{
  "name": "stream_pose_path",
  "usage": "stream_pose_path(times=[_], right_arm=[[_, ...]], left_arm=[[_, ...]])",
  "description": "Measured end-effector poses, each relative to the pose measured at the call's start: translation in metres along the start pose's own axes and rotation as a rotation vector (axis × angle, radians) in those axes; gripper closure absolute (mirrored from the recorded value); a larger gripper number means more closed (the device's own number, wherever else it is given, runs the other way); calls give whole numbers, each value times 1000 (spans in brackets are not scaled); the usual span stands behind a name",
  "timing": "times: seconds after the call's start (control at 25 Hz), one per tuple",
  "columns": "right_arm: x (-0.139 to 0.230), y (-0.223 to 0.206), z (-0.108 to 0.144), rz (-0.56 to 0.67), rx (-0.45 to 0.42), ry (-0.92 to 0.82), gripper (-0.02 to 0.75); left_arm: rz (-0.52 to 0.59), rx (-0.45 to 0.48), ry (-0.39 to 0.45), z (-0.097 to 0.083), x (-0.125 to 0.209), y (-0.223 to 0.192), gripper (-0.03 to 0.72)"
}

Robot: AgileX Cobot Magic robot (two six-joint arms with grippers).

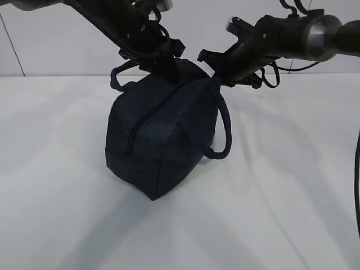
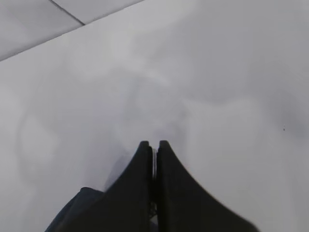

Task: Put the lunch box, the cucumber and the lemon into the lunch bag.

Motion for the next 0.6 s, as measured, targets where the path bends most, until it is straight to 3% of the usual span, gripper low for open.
stream_pose_path(times=[0.6], right_arm=[[13,-14,-14,68,20,-35,731]], left_arm=[[3,-1,-3,0,1,0,697]])
Point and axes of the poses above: a point on each arm's last joint axis where the gripper is mounted, y pointing back along that axis away from the gripper, z along the wrist's bending axis when the last joint is at zero, x = y × z, the point moved 10 cm from there along -y, pointing out along that axis toward the gripper, and after that the axes turned 15 degrees about -y, right-handed, at the moved point
